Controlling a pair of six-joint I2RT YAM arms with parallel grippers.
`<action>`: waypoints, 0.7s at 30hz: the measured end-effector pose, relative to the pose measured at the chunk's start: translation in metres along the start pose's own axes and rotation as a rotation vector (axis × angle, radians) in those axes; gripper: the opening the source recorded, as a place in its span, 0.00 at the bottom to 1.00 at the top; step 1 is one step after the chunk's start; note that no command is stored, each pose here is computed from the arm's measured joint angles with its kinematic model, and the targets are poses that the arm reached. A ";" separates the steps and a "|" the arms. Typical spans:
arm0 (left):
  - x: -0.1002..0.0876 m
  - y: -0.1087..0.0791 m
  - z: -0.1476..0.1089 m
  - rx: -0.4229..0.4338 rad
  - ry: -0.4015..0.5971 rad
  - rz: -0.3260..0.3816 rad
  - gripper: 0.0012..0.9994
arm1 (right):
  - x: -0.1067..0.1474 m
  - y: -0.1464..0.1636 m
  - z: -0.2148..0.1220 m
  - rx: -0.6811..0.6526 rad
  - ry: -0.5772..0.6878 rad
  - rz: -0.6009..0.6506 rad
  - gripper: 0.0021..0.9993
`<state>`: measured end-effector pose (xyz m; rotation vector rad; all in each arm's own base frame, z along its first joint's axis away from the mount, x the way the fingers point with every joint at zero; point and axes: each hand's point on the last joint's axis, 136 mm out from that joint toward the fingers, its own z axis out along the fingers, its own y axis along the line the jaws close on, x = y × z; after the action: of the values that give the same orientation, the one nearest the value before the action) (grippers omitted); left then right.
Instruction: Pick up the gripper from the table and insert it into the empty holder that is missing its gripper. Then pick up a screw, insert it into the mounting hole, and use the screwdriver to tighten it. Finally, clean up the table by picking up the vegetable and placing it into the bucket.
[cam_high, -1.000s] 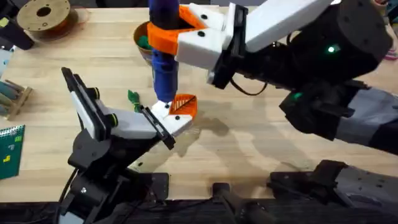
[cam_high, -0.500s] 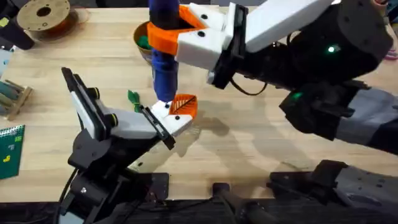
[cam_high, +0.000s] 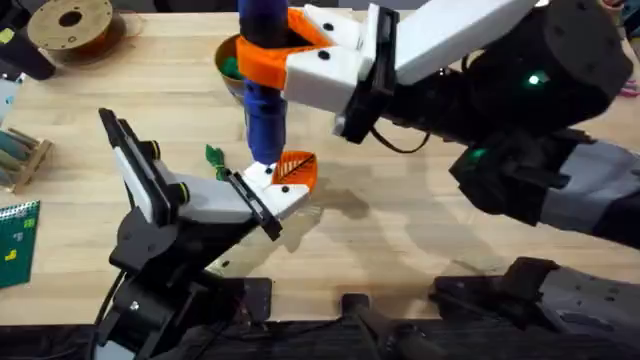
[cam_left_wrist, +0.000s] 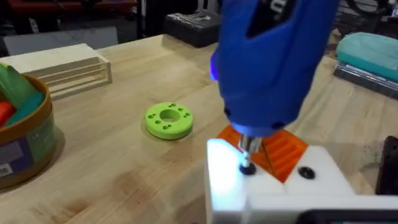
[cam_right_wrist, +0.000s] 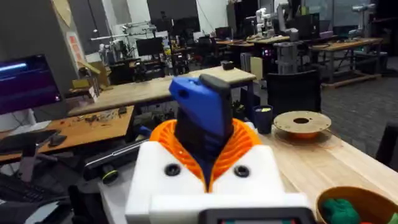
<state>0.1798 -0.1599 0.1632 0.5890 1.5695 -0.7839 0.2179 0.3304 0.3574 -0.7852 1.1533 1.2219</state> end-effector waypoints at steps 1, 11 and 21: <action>0.000 0.000 0.000 0.000 0.000 0.000 0.00 | 0.000 0.000 0.000 0.000 0.000 0.000 0.03; 0.000 0.000 0.000 0.000 0.002 -0.004 0.00 | 0.006 -0.003 0.000 0.011 0.024 0.015 0.03; 0.000 0.000 0.000 0.000 0.000 -0.003 0.00 | 0.001 -0.002 0.000 0.005 0.004 0.003 0.03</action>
<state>0.1798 -0.1599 0.1631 0.5868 1.5710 -0.7857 0.2196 0.3299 0.3565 -0.7826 1.1608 1.2203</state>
